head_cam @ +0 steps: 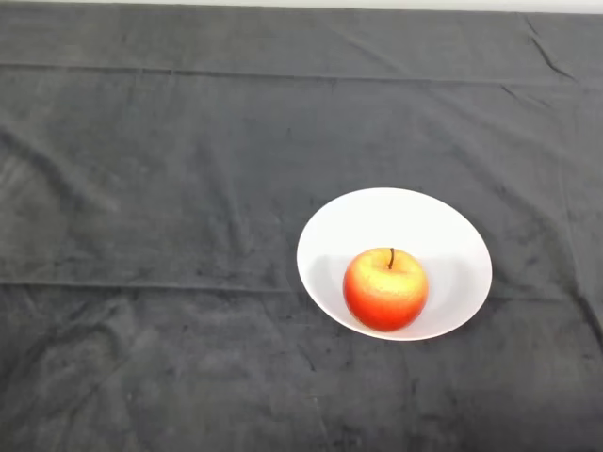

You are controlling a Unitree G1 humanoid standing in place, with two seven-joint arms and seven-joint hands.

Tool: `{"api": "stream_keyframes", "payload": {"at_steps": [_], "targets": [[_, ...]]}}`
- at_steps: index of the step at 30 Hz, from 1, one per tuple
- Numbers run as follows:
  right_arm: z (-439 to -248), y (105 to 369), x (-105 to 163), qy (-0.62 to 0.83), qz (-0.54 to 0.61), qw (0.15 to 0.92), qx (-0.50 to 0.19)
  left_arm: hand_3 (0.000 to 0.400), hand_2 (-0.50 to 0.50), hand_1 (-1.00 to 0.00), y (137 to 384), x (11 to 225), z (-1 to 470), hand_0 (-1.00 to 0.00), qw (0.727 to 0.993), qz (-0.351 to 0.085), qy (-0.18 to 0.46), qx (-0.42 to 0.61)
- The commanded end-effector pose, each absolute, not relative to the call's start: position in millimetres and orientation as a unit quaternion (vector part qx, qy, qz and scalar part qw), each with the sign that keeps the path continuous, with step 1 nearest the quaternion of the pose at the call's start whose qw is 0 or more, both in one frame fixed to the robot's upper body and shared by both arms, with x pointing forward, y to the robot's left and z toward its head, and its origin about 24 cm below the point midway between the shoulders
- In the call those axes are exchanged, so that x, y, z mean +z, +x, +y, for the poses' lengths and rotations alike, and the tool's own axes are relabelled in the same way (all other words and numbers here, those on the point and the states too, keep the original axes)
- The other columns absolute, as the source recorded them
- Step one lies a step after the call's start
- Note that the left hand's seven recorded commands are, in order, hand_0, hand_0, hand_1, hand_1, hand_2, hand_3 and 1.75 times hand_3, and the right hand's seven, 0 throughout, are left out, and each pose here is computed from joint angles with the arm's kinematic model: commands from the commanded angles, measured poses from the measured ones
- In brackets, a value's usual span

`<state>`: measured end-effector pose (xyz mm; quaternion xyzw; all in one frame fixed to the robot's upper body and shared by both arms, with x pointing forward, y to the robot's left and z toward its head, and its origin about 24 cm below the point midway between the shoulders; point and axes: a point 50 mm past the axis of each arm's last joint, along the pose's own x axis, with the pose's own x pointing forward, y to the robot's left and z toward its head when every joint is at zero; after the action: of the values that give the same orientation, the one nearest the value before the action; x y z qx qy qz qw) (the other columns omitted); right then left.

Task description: Move the apple to the plate

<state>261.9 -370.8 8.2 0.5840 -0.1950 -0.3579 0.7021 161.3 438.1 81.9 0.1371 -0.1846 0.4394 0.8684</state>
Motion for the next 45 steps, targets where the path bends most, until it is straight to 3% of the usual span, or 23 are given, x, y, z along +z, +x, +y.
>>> {"api": "stream_keyframes", "payload": {"at_steps": [1,45], "targets": [[-384.4,256.3,16.3,0.572,-0.214,0.704,-0.363,0.0,0.0,0.0,158.4,74.4,438.3,0.0,0.862,-0.179,0.124,0.457],[-384.4,256.3,16.3,0.572,-0.214,0.704,-0.362,0.0,0.0,0.0,159.0,72.2,437.7,0.0,0.864,-0.175,0.123,0.455]]}}
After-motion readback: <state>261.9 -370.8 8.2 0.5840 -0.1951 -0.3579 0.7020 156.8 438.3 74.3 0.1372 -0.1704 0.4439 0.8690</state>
